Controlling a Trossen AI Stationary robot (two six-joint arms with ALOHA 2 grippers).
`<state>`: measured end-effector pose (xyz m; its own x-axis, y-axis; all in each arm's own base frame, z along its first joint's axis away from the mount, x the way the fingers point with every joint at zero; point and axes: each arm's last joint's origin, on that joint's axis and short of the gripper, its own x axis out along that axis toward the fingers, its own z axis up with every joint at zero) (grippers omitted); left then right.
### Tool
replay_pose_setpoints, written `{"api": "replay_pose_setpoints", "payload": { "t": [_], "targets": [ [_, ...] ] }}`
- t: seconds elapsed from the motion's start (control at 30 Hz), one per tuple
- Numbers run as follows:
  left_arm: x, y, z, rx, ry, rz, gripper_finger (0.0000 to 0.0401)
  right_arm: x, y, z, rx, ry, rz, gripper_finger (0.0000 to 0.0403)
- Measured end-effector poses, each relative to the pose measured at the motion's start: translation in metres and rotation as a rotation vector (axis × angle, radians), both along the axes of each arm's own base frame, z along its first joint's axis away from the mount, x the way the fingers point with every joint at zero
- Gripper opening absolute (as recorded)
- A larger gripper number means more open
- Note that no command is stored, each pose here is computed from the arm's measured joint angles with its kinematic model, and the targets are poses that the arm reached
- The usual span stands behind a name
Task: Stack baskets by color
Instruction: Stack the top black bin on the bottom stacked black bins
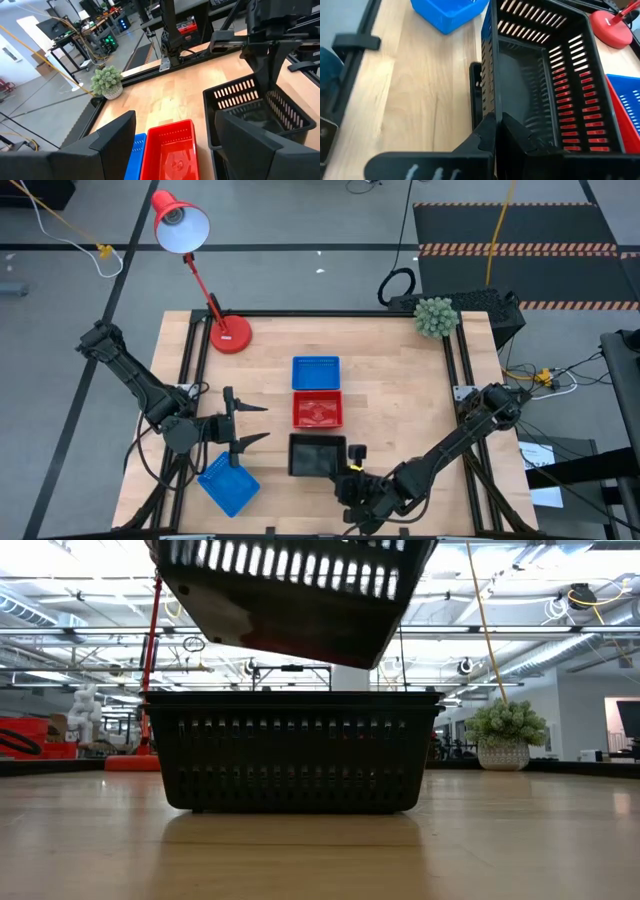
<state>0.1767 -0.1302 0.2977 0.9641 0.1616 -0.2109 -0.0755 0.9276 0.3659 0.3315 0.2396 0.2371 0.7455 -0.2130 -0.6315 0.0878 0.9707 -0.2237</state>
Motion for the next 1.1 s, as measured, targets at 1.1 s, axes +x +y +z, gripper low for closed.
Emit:
{"api": "replay_pose_setpoints", "payload": {
  "t": [1.1],
  "targets": [
    [0.0, 0.0, 0.0, -0.001, 0.0, -0.001, 0.0273, -0.004, -0.007, -0.028, -0.066, 0.056, 0.071, 0.0007]
  ]
}}
